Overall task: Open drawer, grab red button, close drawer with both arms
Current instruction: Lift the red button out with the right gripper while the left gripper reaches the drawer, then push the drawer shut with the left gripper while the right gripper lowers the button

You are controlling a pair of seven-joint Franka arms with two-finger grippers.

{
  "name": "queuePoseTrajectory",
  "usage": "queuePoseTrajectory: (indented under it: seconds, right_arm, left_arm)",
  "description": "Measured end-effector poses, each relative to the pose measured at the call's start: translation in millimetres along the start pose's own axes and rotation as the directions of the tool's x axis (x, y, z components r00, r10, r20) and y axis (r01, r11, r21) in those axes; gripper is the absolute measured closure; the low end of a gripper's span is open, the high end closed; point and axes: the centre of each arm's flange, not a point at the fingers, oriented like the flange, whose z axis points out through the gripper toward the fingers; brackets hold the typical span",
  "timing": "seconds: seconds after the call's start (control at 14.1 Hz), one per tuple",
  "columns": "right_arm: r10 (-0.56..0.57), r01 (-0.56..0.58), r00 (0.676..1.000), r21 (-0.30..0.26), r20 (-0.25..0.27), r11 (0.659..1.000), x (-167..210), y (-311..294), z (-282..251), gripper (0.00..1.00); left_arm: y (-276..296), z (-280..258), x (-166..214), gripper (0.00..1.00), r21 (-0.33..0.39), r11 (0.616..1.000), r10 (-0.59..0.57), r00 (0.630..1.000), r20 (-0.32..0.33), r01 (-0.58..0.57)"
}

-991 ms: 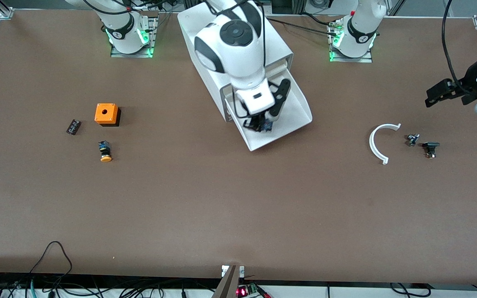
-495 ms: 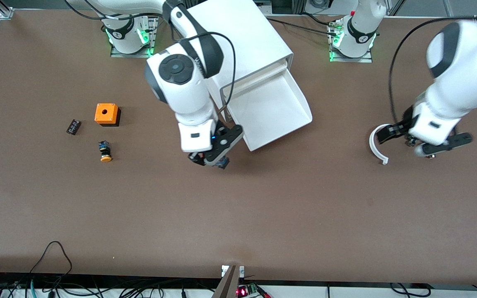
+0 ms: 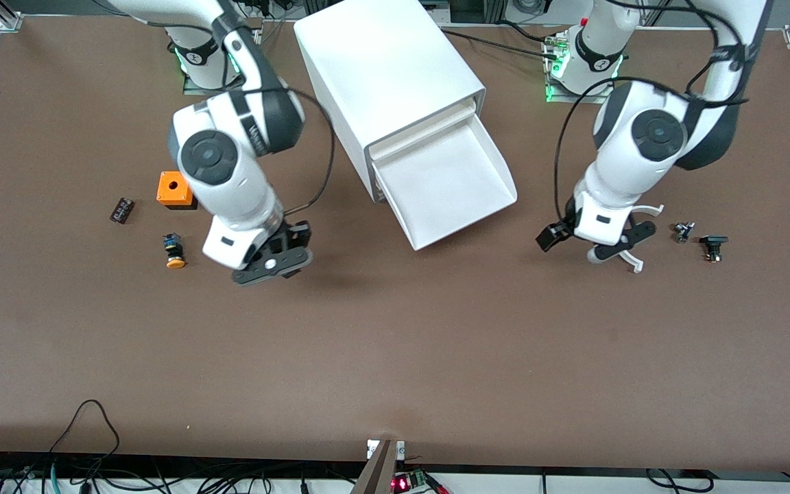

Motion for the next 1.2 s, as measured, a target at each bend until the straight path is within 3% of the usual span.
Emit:
queuePoseTrajectory:
  seconds: [0.21,0.35,0.71,0.99,1.2]
  right_arm:
    - [0.099,-0.098,0.991,-0.012,0.089,0.995,-19.8,62.5,35.6,0.59]
    - [0.144,-0.143,0.983,-0.015,0.116,0.99,-37.8,93.1,61.4,0.59]
    - [0.157,-0.157,0.985,-0.008,0.065,0.988,-82.9,100.3,120.2,0.59]
    - [0.162,-0.162,0.987,-0.003,-0.004,0.987,-115.4,106.9,154.9,0.59]
    - [0.176,-0.176,0.984,-0.005,-0.003,0.984,-128.4,120.8,166.5,0.59]
  left_arm:
    - [21.1,47.2,-31.1,0.0,-0.02,0.999,-0.048,0.999,0.012,0.049]
    - [26.6,64.8,-50.1,0.0,-0.01,0.998,-0.063,0.998,0.027,0.063]
    - [46.9,78.9,-113.6,0.0,0.015,0.998,-0.067,0.995,0.074,0.066]
    - [59.3,77.8,-163.7,0.0,0.029,1.0,-0.005,0.994,0.109,0.002]
    - [66.5,76.7,-202.5,0.0,0.055,0.996,0.059,0.988,0.143,-0.068]
